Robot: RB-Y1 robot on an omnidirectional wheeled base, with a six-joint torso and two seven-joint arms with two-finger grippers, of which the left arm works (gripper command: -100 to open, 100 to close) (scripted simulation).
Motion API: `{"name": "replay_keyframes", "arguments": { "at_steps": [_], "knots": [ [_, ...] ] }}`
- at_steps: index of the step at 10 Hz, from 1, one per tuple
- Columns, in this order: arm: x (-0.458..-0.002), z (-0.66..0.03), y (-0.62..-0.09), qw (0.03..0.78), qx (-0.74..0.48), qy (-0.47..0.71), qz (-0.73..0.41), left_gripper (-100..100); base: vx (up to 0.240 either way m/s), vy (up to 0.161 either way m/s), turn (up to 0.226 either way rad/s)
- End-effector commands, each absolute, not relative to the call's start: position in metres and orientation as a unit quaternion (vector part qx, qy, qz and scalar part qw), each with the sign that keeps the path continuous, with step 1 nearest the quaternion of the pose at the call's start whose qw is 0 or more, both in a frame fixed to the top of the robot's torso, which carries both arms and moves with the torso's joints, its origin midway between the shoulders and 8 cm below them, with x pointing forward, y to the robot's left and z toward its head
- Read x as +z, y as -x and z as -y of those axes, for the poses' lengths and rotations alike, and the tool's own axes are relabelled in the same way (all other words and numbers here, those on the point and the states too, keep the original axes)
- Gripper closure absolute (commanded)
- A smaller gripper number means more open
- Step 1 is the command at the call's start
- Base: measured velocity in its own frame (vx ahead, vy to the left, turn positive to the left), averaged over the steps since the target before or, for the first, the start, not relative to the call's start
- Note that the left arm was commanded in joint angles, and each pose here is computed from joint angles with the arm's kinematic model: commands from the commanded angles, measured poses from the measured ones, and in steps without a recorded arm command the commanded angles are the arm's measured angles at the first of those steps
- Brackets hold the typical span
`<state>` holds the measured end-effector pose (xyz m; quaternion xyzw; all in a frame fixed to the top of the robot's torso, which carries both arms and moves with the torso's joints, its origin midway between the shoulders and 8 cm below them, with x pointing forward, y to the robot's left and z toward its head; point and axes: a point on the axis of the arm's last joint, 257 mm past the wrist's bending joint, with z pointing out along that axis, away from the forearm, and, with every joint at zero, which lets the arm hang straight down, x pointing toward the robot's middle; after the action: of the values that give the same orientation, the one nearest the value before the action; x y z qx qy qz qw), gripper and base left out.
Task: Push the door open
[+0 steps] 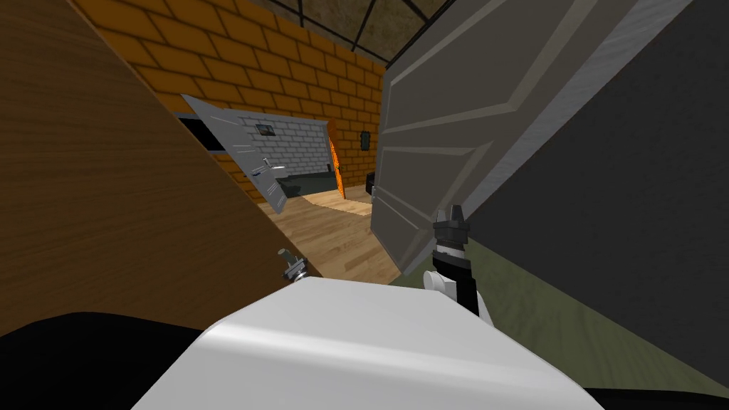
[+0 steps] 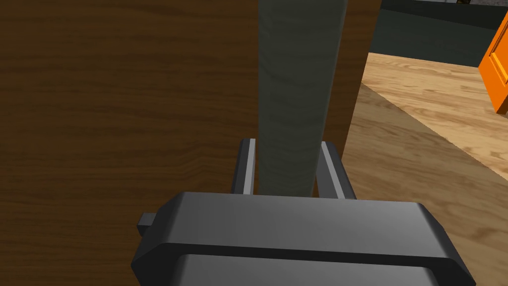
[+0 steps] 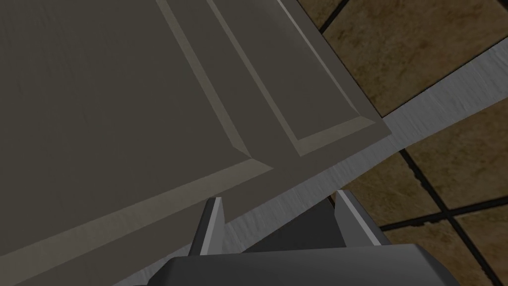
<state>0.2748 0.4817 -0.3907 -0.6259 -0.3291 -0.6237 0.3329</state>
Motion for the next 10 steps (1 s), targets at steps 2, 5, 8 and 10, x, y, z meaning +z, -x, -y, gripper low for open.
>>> {"name": "replay_keyframes", "arguments": {
  "at_steps": [2, 5, 8, 10],
  "knots": [
    [-0.389, -0.503, -0.254, 0.356, -0.615, 0.612, 0.348, 100, 0.132, 0.045, -0.040],
    [-0.394, -0.504, -0.247, 0.358, -0.606, 0.613, 0.359, 100, 0.128, 0.042, -0.013],
    [-0.389, -0.522, -0.237, 0.376, -0.601, 0.602, 0.368, 100, 0.113, 0.120, 0.019],
    [-0.386, -0.534, -0.228, 0.388, -0.597, 0.594, 0.375, 100, 0.143, 0.156, 0.018]
  ]
}}
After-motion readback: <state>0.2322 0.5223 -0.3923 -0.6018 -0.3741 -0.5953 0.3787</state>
